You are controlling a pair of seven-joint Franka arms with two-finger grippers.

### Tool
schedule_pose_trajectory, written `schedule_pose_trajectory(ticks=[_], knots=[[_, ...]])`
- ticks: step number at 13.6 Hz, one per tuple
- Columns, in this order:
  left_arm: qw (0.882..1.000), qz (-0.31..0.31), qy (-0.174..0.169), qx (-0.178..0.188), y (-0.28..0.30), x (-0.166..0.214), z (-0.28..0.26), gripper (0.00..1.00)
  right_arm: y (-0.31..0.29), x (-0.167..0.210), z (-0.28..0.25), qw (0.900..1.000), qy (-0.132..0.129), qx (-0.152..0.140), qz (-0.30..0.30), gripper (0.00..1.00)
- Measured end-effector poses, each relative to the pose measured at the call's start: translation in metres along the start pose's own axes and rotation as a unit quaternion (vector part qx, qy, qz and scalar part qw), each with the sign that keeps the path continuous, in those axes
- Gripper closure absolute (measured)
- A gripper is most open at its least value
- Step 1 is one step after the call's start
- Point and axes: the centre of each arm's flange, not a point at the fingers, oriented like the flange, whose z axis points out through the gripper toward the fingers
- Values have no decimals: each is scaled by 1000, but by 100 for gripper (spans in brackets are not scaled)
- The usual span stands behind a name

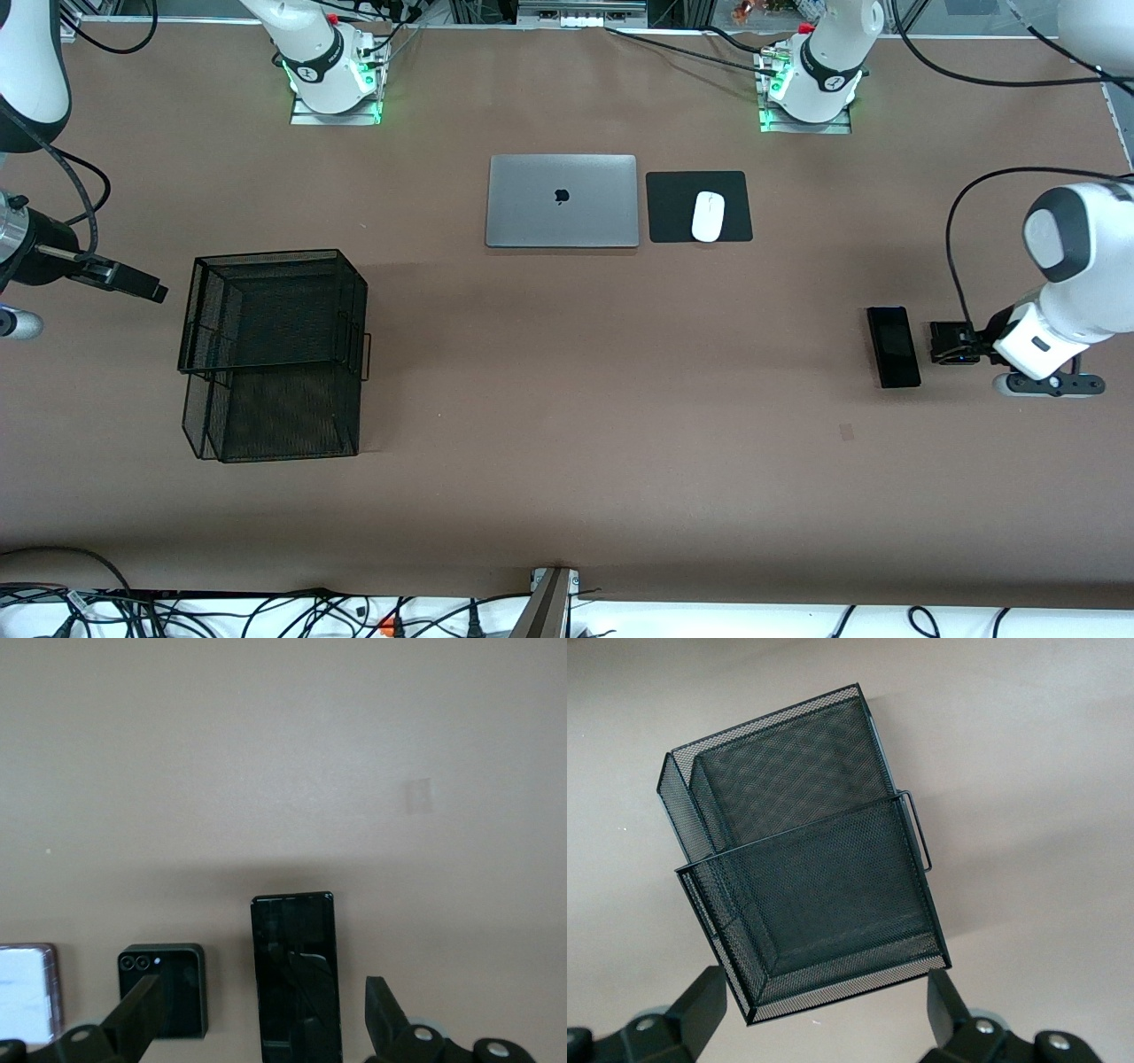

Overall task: Place phones with both arms
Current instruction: 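Lower the left gripper and grasp the black bar phone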

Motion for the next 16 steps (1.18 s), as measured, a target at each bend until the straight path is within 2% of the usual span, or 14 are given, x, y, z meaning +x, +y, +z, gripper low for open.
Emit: schedule_pose_trajectory(ticks=[7,10,16], knots=[[997,-53,48,-6,8,-23,105,0,0,0,0,1000,0,0,0,0],[995,-86,51,-9,10,-32,124,0,0,0,0,1000,0,0,0,0],[993,-98,58,-12,17,-56,145,0,0,0,0,1000,0,0,0,0]])
